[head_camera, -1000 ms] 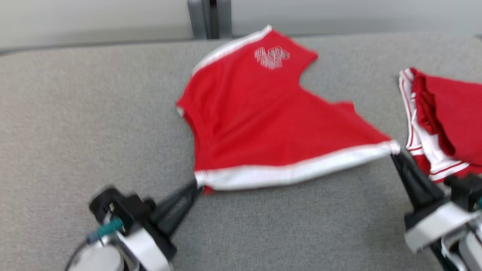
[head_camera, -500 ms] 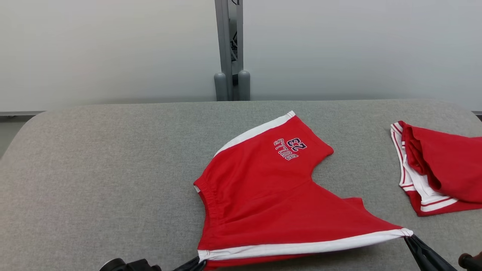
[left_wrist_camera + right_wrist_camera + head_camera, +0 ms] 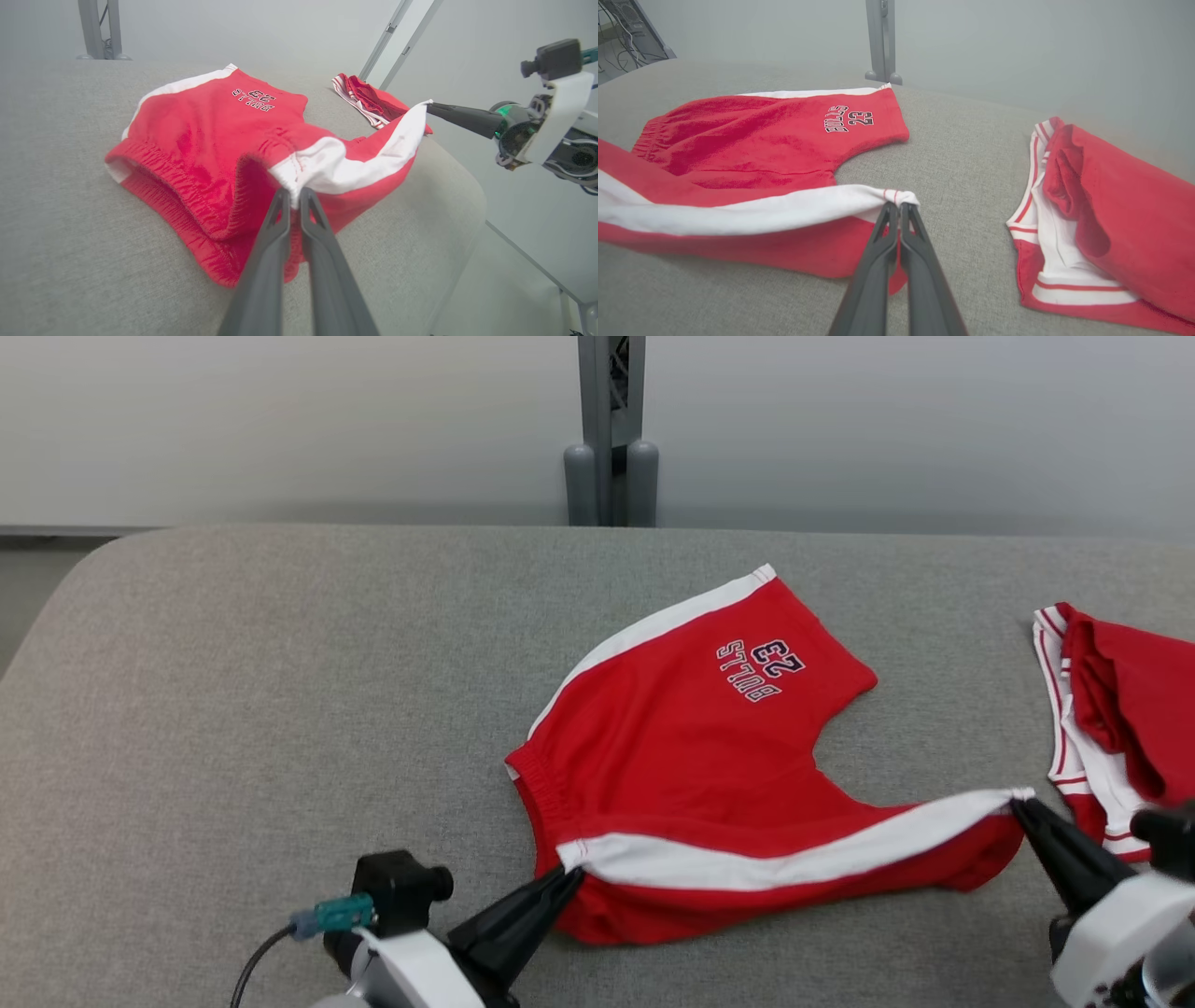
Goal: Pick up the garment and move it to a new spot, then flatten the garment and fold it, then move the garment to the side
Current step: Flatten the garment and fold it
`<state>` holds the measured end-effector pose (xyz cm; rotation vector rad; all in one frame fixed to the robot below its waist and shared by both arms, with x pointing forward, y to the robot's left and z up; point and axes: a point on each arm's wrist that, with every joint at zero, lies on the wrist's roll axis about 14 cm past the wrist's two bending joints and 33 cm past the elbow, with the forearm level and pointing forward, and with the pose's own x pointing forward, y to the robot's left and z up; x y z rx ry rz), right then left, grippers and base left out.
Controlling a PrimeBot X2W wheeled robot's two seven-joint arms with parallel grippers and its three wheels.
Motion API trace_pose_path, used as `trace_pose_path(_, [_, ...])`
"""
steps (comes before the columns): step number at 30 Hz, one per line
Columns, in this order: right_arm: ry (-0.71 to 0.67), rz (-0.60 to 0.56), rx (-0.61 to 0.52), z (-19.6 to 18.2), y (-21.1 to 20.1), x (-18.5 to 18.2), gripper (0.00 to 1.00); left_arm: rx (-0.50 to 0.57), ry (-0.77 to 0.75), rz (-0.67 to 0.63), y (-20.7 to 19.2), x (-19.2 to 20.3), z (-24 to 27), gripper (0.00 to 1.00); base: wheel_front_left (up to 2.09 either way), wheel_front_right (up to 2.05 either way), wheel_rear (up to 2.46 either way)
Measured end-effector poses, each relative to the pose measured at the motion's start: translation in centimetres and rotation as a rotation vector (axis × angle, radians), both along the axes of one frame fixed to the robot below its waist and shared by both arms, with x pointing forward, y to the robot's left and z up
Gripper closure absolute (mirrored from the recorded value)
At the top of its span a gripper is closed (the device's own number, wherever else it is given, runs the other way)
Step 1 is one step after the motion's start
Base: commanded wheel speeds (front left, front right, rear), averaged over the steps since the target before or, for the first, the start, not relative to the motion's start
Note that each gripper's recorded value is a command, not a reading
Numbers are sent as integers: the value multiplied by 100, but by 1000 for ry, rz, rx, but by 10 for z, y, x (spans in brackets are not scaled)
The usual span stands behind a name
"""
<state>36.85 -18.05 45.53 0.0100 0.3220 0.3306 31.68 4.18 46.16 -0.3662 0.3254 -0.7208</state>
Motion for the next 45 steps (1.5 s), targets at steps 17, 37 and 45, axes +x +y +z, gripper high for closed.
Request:
trace_pose_path(17, [21,117,-89,1,43,162,100,-175,138,188,16,99,-2,100,0,0,0])
trace_pose_path(37, [17,259,-149,-30,111,247,100,-198,180,401,62,142,-32,100,0,0,0])
trace_pose_path(45, [55,270,-168,-47,118,253,84,-175,229,403,63,148,-47,81,0,0,0])
